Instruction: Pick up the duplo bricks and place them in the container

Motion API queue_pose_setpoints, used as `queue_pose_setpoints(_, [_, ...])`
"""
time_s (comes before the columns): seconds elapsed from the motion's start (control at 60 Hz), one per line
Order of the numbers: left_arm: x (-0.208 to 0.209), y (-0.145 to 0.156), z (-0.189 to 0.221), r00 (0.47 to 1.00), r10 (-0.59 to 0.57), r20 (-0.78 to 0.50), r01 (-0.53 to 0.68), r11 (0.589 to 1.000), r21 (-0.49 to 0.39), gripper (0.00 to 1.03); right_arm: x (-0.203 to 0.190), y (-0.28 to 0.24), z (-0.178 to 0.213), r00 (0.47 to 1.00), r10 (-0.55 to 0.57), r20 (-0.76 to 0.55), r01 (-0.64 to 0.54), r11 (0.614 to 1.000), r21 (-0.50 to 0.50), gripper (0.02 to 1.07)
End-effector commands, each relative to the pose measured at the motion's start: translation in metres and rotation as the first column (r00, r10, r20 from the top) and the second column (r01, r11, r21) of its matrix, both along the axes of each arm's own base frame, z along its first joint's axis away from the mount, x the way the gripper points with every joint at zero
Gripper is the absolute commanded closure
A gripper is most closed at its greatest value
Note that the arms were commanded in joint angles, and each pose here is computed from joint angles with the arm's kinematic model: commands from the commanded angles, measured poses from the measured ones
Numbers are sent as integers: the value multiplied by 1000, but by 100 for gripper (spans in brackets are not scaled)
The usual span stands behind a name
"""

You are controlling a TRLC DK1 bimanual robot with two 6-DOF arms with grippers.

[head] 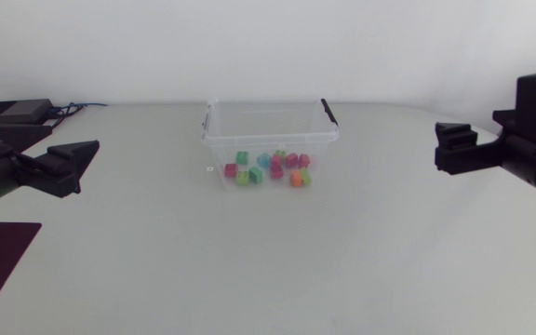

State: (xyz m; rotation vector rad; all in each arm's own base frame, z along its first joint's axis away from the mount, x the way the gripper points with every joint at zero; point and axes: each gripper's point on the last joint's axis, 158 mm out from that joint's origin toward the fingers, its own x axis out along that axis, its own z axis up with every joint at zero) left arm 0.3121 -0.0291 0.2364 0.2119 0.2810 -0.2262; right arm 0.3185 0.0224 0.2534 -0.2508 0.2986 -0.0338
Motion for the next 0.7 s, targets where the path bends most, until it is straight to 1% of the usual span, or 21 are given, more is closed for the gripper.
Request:
queue_pose_setpoints(0.0, [-8, 4, -4, 999, 14, 31, -15, 1000, 17, 5, -14, -9, -10, 1000, -12, 8, 12, 999, -31, 7])
queue_pose_setpoints(0.283, [-28, 8, -10, 992, 34, 122, -37, 999, 23, 5, -53, -30, -21, 996, -41, 75, 45, 998, -49, 7])
queue_pose_setpoints(0.683, [-48, 16, -44, 979, 130, 157, -117, 989, -88, 6, -61, -28, -60, 988, -29, 154, 13, 995, 102, 7])
